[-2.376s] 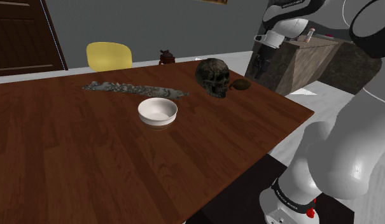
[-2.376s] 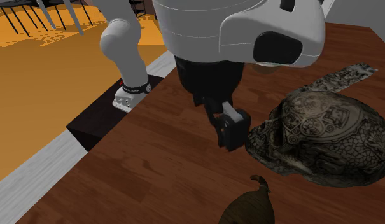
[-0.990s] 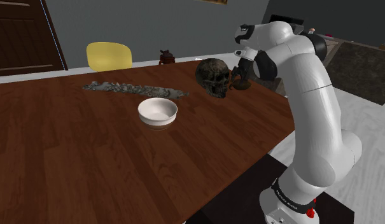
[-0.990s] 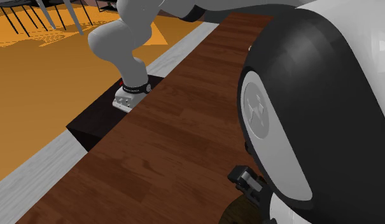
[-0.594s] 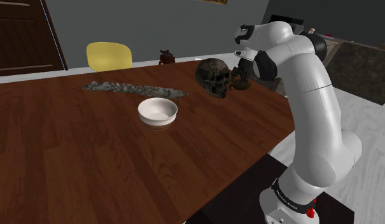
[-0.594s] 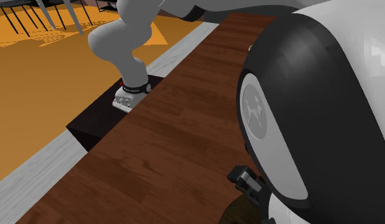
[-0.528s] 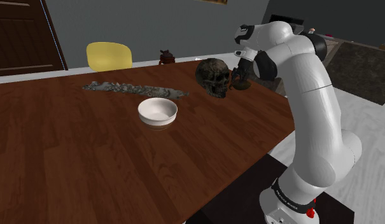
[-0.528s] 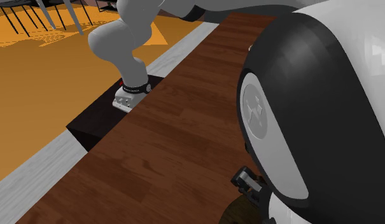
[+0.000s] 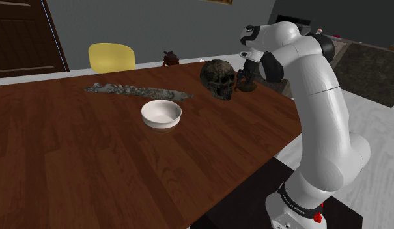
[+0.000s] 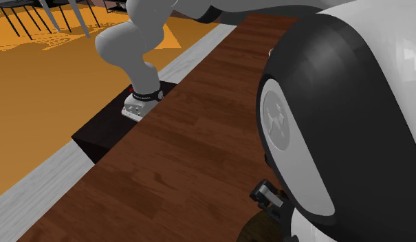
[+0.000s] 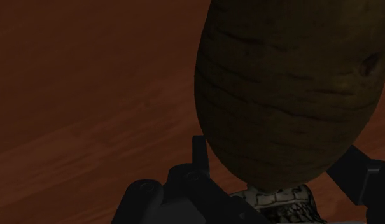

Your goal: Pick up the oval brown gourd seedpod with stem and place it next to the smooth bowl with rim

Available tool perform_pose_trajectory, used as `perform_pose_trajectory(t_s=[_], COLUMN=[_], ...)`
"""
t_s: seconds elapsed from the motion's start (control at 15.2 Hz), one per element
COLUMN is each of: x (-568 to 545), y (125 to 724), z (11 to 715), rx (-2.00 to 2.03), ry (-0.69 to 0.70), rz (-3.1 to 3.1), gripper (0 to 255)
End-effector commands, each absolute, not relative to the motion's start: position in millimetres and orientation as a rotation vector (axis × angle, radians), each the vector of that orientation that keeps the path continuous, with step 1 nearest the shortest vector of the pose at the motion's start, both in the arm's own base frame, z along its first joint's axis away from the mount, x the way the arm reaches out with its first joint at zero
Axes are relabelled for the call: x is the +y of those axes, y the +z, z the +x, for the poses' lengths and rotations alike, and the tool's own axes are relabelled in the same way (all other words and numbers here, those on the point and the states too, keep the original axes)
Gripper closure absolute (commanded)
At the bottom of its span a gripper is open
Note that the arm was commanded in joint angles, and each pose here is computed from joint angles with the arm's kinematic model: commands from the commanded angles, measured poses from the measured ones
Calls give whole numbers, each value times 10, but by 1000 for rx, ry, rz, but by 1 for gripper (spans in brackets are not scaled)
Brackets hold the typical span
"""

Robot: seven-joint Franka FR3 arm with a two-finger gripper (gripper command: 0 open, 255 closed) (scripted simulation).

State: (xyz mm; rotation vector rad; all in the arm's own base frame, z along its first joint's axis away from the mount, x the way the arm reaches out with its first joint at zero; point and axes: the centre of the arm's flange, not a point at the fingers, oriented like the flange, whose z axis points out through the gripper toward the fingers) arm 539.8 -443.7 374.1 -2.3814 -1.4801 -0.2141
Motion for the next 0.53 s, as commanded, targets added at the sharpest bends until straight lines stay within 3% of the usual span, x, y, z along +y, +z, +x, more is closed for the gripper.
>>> perform_pose_trajectory(t_s=[0.0, 0.46], x=[-4439, -4439], y=[3737, 4106], z=[5391, 5391], rx=[-1479, -1479], ry=[-213, -213], rz=[-2383, -2383], gripper=[255, 255])
